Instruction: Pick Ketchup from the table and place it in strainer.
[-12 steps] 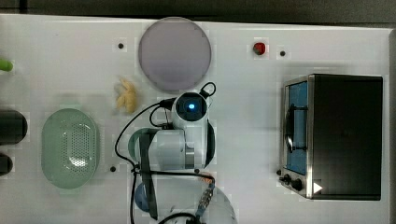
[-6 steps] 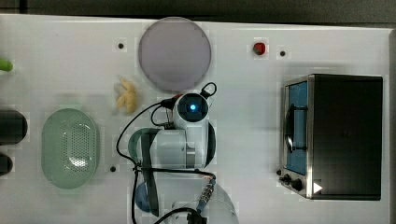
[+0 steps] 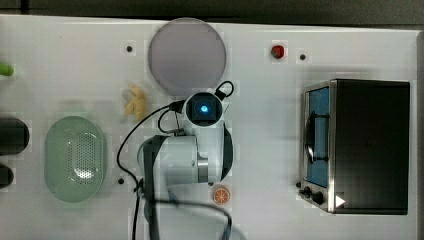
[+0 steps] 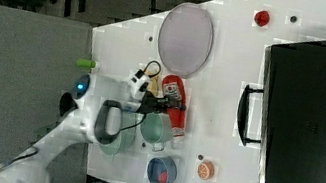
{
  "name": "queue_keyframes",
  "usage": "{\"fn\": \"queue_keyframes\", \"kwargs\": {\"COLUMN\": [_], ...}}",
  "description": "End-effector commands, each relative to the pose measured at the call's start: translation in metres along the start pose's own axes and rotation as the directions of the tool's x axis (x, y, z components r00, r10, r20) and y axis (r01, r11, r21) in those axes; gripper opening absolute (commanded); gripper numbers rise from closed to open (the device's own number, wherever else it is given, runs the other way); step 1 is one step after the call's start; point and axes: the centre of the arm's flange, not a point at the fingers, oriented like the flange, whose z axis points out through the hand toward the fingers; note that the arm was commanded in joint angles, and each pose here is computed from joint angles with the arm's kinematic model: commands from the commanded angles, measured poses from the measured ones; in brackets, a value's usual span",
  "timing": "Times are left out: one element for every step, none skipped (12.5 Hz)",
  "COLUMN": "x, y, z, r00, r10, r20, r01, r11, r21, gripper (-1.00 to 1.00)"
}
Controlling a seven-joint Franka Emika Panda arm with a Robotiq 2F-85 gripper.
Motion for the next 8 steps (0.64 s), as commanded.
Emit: {"fn": "queue_keyframes", "kwargs": {"x": [0.008,0.005,0.003,0.002,0.001,0.001,0.001,-0.001], "y": [-0.027,-0.04,-0.055,-0.074,-0.096,-0.12,-0.146,-0.171], "z": [-0.131,-0.158,-0.179,-0.194,-0.204,-0.206,-0.203,-0.197], "r00": [0.993,0.992,0.991,0.99,0.991,0.993,0.993,0.992], "r10": [-0.055,-0.072,-0.087,-0.098,-0.084,-0.045,0.004,0.067], "r20": [-0.108,-0.105,-0.103,-0.103,-0.108,-0.111,-0.114,-0.111], "r01": [0.05,0.065,0.079,0.09,0.075,0.036,-0.013,-0.075], "r11": [0.997,0.996,0.994,0.993,0.994,0.996,0.997,0.995], "r21": [-0.057,-0.067,-0.075,-0.081,-0.084,-0.08,-0.075,-0.067], "gripper": [0.21,0.21,0.21,0.21,0.21,0.21,0.21,0.21]}}
